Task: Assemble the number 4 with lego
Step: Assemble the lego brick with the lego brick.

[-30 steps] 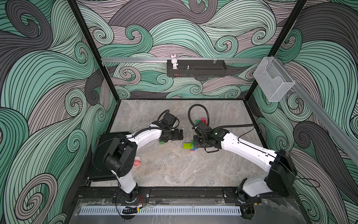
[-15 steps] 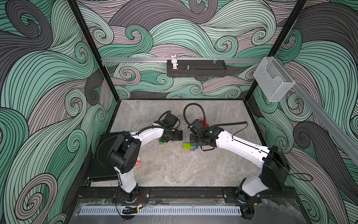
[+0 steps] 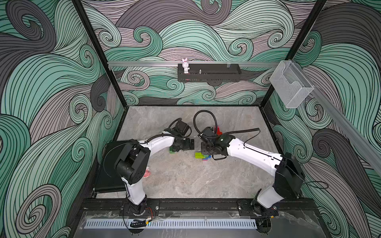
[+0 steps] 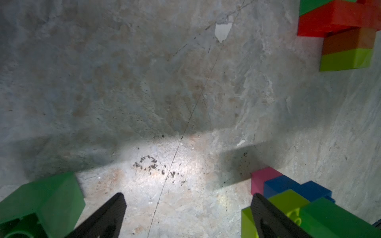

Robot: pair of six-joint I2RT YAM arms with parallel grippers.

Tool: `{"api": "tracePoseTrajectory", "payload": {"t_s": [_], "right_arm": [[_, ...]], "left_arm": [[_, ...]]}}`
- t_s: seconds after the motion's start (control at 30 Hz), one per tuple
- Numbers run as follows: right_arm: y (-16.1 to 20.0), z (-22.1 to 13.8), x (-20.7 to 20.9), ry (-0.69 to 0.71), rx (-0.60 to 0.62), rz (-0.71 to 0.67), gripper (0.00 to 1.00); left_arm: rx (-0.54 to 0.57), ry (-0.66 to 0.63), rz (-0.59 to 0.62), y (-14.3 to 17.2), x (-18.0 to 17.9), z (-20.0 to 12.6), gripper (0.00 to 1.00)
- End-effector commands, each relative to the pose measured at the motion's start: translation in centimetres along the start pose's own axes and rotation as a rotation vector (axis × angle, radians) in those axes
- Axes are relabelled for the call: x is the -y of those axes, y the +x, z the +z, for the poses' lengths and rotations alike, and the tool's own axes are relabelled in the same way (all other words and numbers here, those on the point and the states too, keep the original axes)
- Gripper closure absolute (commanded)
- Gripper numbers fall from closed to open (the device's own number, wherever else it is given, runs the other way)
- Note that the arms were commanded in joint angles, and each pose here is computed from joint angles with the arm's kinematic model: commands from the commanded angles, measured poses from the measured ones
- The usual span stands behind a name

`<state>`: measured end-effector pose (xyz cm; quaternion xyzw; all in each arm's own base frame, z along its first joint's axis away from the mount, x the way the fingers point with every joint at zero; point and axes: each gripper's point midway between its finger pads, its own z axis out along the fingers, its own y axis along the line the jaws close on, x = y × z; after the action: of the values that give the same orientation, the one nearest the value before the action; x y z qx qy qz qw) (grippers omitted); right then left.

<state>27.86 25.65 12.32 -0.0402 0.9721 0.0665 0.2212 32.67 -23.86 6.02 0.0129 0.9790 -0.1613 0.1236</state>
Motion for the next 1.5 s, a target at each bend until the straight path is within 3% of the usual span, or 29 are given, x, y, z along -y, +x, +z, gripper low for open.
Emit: {"api": "tracePoseTrajectory", "payload": {"t_s": [0.0, 0.87, 1.47], "right_arm": [[0.0, 0.2, 0.1, 0.025, 0.0, -0.008, 0.76], [4.9, 2.0, 3.3, 0.156, -0.178, -0.242, 0.77], [8.5, 3.1, 6.2, 0.224, -0.279, -0.298, 0.79]], "left_arm": [[-0.021, -0.026, -0.015, 0.4, -0.7, 0.5, 0.01], [-0.028, -0.025, -0.009, 0.4, -0.5, 0.4, 0.02], [-0.001, 0.005, 0.036, -0.2, 0.0, -0.9, 0.02]]}}
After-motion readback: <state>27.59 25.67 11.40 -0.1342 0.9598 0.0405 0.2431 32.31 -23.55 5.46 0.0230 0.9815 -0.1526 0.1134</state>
